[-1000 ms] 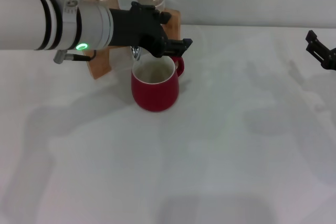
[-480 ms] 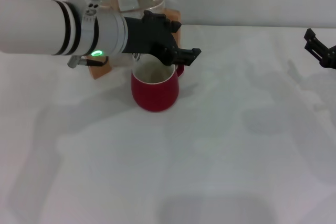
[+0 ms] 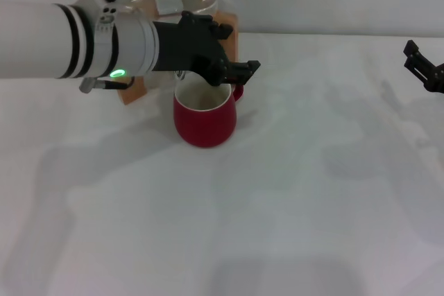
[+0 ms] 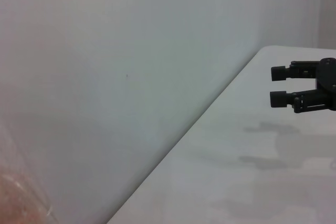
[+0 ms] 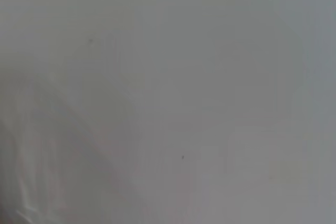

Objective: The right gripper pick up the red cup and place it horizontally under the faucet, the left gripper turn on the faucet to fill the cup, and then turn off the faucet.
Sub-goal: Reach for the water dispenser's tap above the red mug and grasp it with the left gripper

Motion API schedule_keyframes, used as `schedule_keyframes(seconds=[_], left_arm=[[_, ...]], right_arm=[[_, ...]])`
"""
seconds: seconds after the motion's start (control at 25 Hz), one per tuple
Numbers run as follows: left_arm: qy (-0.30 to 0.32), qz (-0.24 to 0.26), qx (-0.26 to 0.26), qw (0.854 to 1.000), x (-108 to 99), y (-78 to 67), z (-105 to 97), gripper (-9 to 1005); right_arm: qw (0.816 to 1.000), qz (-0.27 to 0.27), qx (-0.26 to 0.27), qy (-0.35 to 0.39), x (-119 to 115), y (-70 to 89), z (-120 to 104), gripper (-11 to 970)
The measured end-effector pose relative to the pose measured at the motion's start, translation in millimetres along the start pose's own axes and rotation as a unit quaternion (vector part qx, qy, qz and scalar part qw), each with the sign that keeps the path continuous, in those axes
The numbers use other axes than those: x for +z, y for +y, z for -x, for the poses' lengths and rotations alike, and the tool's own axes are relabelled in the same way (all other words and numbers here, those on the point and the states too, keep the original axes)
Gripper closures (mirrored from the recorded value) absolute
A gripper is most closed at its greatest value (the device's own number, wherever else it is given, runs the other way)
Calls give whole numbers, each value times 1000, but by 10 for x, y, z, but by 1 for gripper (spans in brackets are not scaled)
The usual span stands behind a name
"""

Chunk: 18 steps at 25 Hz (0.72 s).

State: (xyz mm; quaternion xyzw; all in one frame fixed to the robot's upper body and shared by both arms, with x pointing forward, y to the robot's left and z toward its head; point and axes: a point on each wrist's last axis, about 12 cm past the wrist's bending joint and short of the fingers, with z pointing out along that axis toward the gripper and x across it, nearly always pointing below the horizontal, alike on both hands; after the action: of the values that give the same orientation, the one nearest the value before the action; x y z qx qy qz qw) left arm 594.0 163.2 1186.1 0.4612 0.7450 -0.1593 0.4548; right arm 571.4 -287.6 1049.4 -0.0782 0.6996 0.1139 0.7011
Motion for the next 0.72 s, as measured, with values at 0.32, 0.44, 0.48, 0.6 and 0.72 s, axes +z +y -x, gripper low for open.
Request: schedule_keyframes(seconds=[0.32, 0.44, 0.48, 0.6, 0.72], left_arm=[[-20, -6, -27, 999, -92, -63, -180, 239], [-24, -4, -32, 999, -121, -73, -243, 239], [-24, -3, -34, 999, -126, -74, -257, 239], [-25, 3, -38, 999, -134, -74, -287, 239], [-27, 7, -42, 999, -131, -69, -310, 239]], right_arm=[[1000, 0, 0, 0, -3, -1, 0, 102], [1000, 0, 0, 0, -5, -2, -2, 102], [1000, 0, 1, 0, -6, -2, -2, 102], [1000, 0, 0, 0, -6, -2, -2, 102], [1000, 0, 0, 0, -6, -2, -2, 101]])
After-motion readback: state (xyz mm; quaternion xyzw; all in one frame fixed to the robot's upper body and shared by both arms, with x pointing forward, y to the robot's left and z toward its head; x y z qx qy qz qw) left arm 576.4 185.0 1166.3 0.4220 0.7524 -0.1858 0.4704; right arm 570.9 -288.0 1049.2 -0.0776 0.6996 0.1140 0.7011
